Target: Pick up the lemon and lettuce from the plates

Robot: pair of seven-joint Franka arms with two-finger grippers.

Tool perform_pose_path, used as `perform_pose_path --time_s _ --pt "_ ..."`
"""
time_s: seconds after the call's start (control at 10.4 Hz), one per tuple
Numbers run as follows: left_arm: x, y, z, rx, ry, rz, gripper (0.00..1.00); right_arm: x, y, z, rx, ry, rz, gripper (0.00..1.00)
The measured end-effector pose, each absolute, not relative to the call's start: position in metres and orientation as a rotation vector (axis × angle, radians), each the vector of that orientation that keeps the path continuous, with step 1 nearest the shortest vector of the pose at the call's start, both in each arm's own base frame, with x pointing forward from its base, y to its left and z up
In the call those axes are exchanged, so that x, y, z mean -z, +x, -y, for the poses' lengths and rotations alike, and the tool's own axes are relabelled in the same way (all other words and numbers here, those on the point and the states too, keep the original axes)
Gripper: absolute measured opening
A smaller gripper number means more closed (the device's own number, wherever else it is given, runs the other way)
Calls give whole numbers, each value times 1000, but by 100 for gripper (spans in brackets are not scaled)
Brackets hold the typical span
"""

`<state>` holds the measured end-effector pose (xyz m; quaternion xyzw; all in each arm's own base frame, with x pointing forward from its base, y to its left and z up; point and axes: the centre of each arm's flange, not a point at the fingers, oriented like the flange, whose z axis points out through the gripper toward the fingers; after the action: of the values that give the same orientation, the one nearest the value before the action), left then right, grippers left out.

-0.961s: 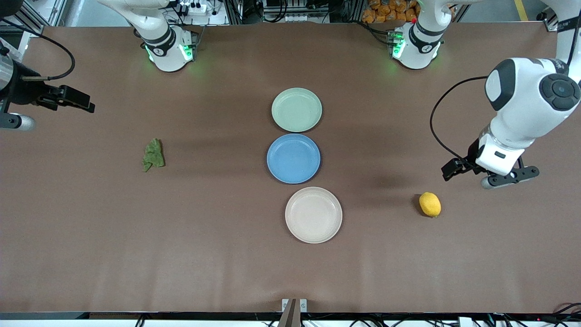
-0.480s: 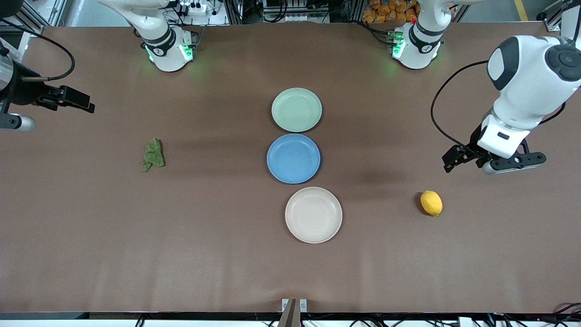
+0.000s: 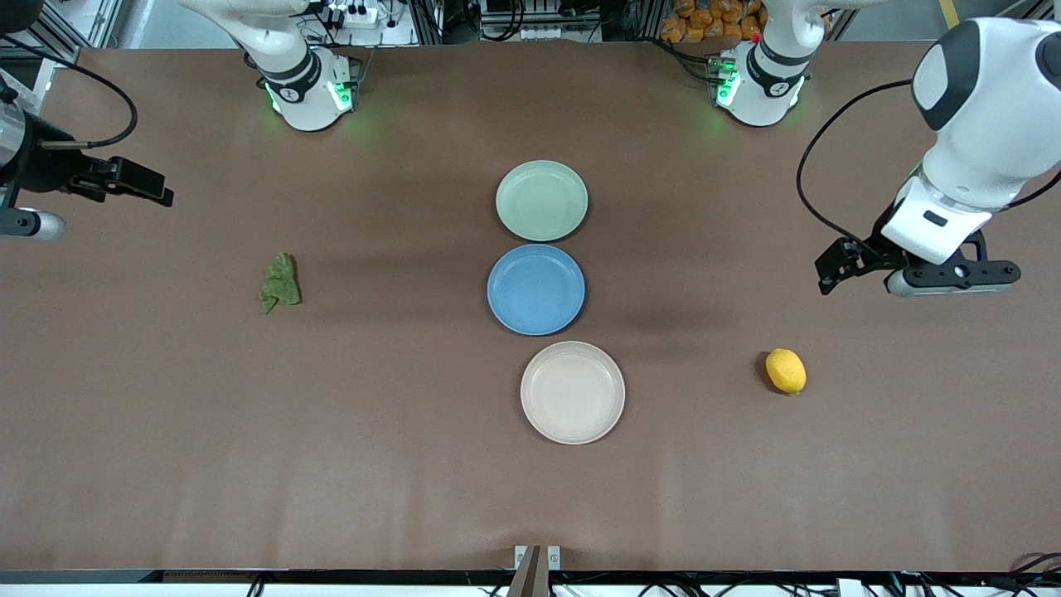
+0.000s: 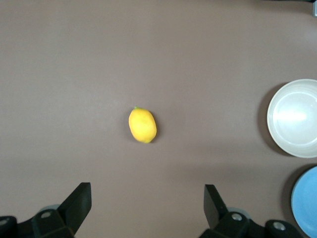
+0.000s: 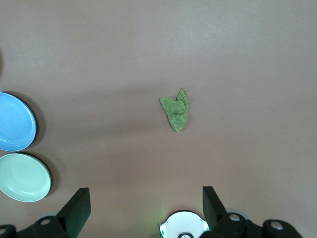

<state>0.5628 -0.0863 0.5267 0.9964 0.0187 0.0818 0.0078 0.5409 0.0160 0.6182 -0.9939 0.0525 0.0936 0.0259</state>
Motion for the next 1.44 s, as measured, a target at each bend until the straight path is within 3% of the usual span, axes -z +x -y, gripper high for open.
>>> perform_pose_path --time_s 0.58,1.44 --pt "-608 547 82 -131 3139 -68 100 -618 541 -17 -294 -3072 -158 100" --pt "-639 537 87 -89 3145 -51 100 -617 540 -18 -307 -3071 -157 100"
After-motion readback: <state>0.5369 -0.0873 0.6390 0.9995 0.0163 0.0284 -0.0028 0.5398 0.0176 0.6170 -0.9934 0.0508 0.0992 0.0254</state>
